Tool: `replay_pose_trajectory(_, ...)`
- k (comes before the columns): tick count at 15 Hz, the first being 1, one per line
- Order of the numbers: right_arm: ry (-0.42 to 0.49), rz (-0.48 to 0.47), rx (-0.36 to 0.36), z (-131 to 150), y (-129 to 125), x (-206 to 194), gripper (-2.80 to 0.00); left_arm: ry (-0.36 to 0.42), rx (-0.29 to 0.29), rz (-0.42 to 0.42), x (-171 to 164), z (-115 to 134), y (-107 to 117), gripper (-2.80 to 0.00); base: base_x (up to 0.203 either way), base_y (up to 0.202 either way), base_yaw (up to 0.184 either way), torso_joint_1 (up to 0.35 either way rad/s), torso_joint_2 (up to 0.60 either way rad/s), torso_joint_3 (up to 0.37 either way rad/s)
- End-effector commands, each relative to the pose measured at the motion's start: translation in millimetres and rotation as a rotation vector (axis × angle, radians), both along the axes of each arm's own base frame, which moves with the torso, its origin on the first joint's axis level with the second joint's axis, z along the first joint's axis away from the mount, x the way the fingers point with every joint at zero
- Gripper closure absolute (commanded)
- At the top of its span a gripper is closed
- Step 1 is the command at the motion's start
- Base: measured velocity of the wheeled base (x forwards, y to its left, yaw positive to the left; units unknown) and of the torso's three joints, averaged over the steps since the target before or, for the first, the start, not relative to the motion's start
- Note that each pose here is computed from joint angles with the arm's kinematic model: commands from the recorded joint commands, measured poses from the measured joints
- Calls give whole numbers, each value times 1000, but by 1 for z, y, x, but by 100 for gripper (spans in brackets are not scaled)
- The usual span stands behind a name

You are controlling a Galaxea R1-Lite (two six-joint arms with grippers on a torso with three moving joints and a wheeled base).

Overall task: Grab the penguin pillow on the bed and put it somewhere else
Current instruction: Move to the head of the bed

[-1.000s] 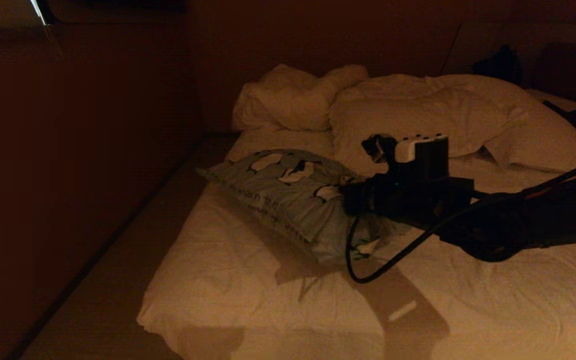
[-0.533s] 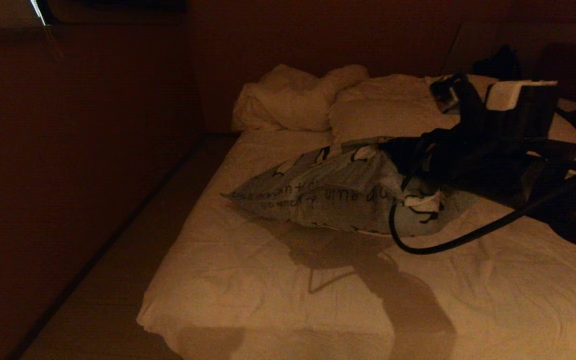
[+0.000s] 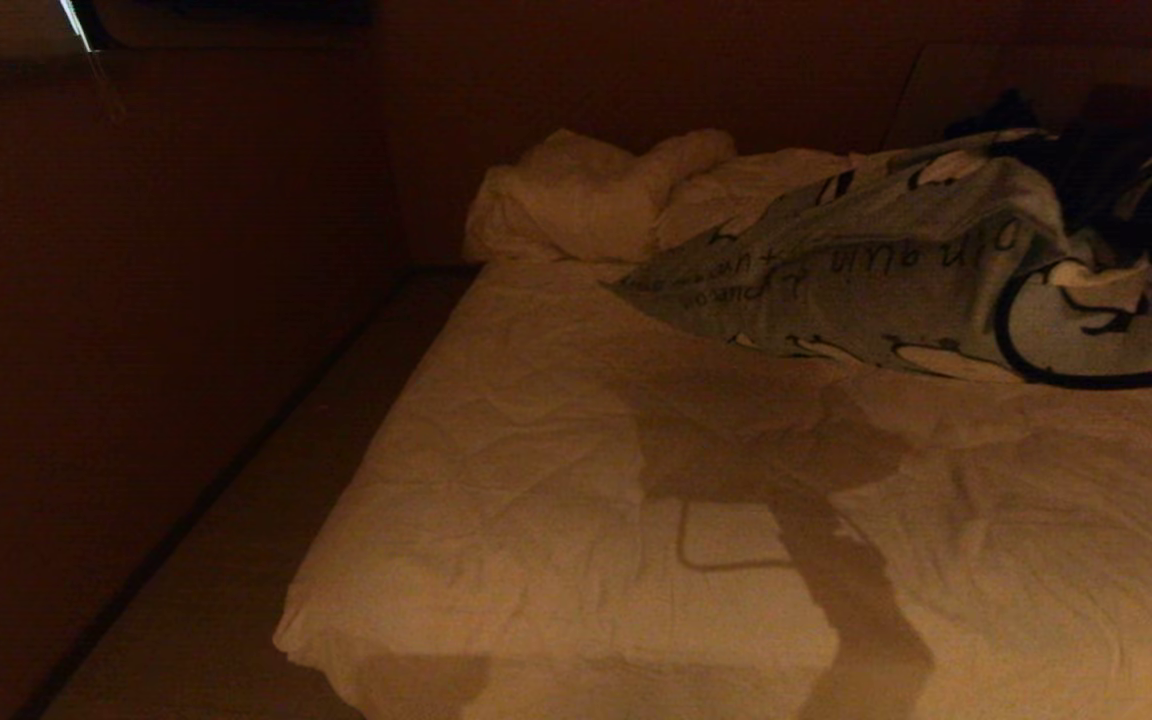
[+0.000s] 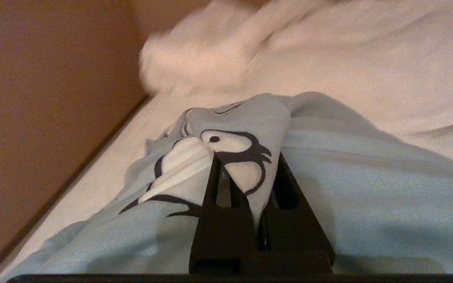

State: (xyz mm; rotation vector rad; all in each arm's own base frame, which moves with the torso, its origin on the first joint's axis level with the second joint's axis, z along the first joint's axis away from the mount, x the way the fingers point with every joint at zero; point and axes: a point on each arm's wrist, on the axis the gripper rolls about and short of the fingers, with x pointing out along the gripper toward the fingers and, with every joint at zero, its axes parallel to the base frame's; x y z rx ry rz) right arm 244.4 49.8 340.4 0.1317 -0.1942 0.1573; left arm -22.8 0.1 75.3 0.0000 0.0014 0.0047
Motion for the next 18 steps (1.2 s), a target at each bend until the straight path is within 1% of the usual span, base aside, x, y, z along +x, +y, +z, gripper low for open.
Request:
replay_pose_trajectory(1,-64,-34,13,15,-12,-20,0,0,0,1,0,0,0,0,0,0,0,0,0,0)
replay_pose_trajectory(3,-87,-62,15,20,-20,-27,0,0,2,0,0,0,0,0,0,0,0,0,0,0)
replay_pose_trajectory(8,-116,-143,16,28,-38,-30,0,0,3,1,0,0,0,0,0,0,0,0,0,0)
replay_pose_trajectory(11,-119,-155,15,28,-41,-30,0,0,2,1,0,0,0,0,0,0,0,0,0,0)
replay_pose_trajectory(13,-118,-155,15,28,-40,-29,0,0,2,1,0,0,0,0,3,-130,9,4,2,-2)
replay_pose_trajectory(18,-118,-163,15,28,-42,-29,0,0,2,1,0,0,0,0,0,-194,1,2,1,1)
